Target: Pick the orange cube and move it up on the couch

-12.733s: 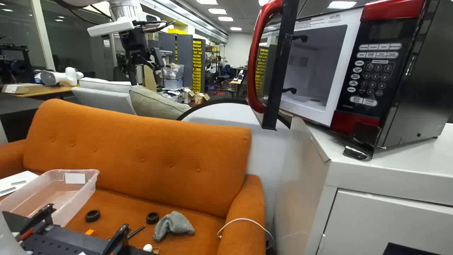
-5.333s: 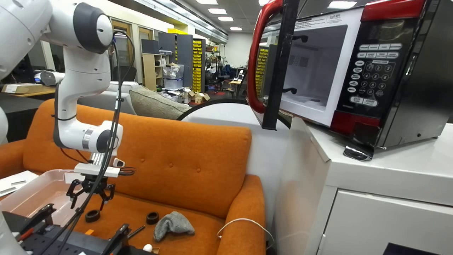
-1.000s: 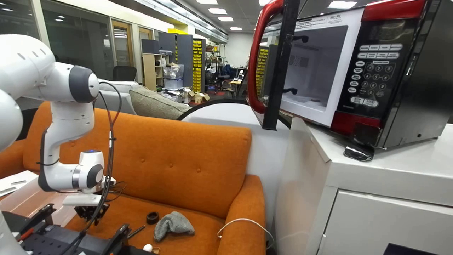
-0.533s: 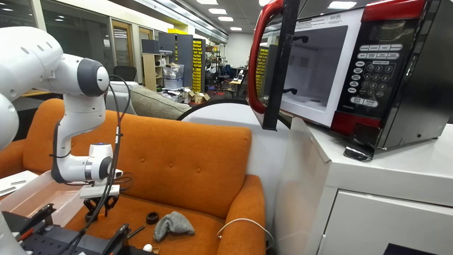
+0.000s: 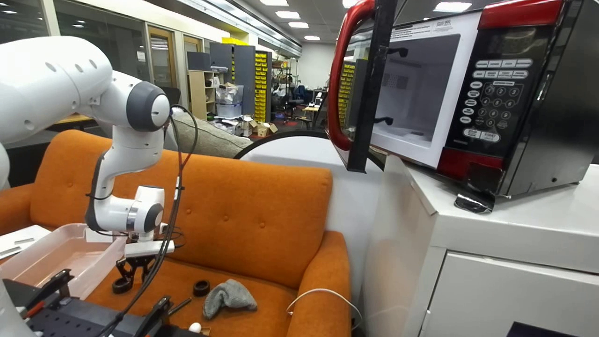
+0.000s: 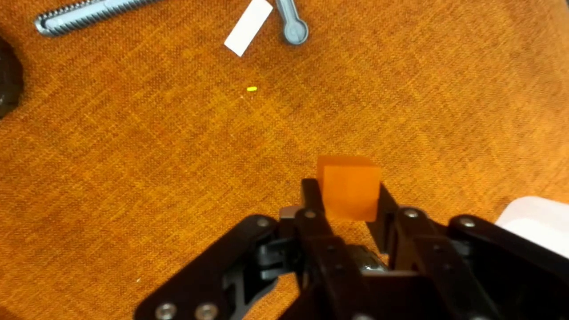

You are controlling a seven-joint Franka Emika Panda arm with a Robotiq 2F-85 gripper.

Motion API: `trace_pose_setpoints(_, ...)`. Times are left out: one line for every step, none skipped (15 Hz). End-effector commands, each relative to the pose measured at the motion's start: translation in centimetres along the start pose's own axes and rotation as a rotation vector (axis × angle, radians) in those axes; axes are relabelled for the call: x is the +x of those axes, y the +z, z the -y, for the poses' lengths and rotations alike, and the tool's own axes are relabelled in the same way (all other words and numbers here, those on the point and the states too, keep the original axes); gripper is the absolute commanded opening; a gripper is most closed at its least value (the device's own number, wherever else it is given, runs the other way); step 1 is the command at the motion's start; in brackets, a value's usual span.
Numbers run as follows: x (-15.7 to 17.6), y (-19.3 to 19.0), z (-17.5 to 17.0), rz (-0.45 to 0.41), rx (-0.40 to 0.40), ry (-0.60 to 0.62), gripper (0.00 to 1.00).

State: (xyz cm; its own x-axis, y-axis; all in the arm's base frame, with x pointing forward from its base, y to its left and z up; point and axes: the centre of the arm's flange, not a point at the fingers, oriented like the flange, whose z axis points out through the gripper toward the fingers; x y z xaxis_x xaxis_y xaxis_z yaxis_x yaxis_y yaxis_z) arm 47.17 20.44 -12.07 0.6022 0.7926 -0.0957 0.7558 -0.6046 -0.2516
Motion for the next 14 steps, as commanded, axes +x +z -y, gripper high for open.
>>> trace_pose_setpoints(0.2,0.2,0.4,0.002,0.0,-0.002,0.29)
trace_pose_setpoints(0.3,0.3,0.6,0.004,0.0,-0.003,0.29)
trace_pose_setpoints(0.3,0.3,0.6,0.004,-0.001,-0.003,0.29)
trace_pose_setpoints(0.3,0.3,0.5,0.003,-0.001,-0.003,0.29)
trace_pose_setpoints(0.3,0.3,0.4,0.004,-0.003,-0.001,0.29)
trace_pose_setpoints(0.3,0.3,0.4,0.004,-0.003,-0.001,0.29)
trace_pose_setpoints(0.3,0.3,0.4,0.004,-0.003,-0.001,0.07)
trace_pose_setpoints(0.6,0.1,0.3,0.01,-0.013,-0.019,0.07)
trace_pose_setpoints(1.2,-0.1,0.2,0.019,-0.031,-0.042,0.07)
trace_pose_setpoints(1.8,-0.4,0.0,0.019,-0.044,-0.058,0.07)
trace_pose_setpoints(2.7,-0.8,-0.2,0.019,-0.065,-0.08,0.07)
trace_pose_setpoints(3.6,-1.1,-0.5,0.019,-0.083,-0.103,0.07)
trace_pose_setpoints(4.7,-1.3,-0.9,0.029,-0.099,-0.134,0.07)
trace_pose_setpoints(5.5,-1.4,-1.2,0.037,-0.115,-0.16,0.07)
